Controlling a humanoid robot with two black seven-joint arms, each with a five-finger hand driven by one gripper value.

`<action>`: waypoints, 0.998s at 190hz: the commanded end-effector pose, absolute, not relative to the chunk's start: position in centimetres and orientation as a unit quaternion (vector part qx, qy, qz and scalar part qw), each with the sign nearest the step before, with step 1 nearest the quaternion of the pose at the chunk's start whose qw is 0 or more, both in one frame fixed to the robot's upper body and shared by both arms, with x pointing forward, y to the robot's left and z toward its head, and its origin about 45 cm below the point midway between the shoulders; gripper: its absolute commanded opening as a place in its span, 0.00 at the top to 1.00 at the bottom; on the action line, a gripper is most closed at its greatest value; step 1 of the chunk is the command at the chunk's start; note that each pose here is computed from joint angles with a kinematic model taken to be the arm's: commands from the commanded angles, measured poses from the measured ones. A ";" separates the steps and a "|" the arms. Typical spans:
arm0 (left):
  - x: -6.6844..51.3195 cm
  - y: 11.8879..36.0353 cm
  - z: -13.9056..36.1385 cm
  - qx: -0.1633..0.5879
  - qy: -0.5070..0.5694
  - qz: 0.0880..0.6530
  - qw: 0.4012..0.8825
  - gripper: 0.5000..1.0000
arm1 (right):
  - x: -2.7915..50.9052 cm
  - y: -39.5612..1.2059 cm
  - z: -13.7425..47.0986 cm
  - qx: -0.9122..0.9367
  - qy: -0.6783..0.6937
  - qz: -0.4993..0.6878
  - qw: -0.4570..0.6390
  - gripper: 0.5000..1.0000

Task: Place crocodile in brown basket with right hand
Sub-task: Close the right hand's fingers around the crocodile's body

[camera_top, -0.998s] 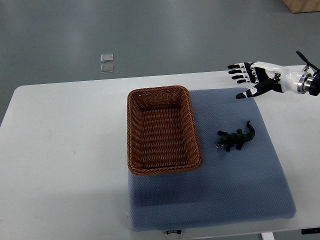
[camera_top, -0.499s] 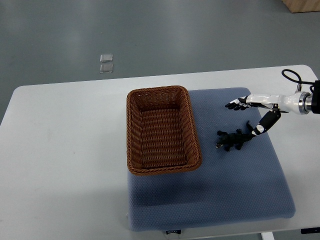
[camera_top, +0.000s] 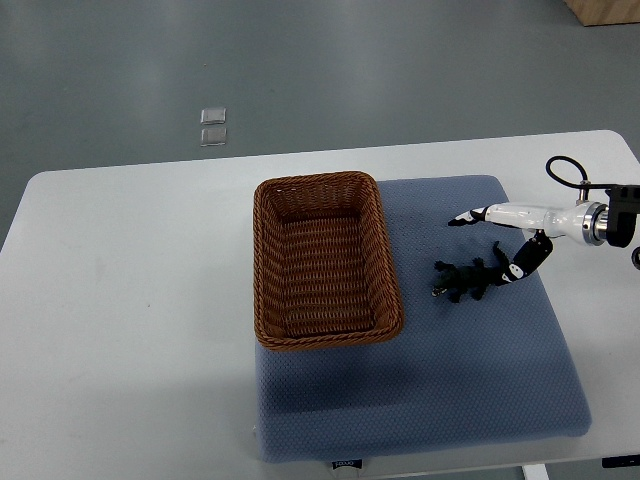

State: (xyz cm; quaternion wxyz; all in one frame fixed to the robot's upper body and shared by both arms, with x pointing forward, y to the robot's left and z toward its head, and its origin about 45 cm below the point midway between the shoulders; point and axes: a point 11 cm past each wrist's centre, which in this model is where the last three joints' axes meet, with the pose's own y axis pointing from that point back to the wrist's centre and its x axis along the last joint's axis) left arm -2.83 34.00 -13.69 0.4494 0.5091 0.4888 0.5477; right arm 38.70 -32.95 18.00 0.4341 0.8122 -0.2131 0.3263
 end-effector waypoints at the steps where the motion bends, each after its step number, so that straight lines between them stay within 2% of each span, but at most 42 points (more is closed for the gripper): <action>1: -2.8 34.0 -13.7 0.509 0.489 0.547 0.450 0.00 | 38.5 -32.9 17.7 0.812 -0.206 0.332 0.433 0.12; 82: -2.8 34.0 -13.7 0.509 0.489 0.548 0.449 0.00 | 37.7 -33.0 16.6 0.803 -0.200 0.356 0.435 0.12; 155: -2.8 34.0 -13.7 0.509 0.489 0.548 0.449 0.00 | 37.5 -31.4 15.8 0.810 -0.197 0.357 0.421 0.14; 180: -2.8 34.0 -13.7 0.509 0.489 0.548 0.449 0.00 | 37.4 -31.5 15.7 0.810 -0.197 0.356 0.423 0.21; 190: -2.8 34.0 -13.7 0.509 0.489 0.548 0.449 0.00 | 37.4 -31.6 15.6 0.809 -0.197 0.355 0.425 0.28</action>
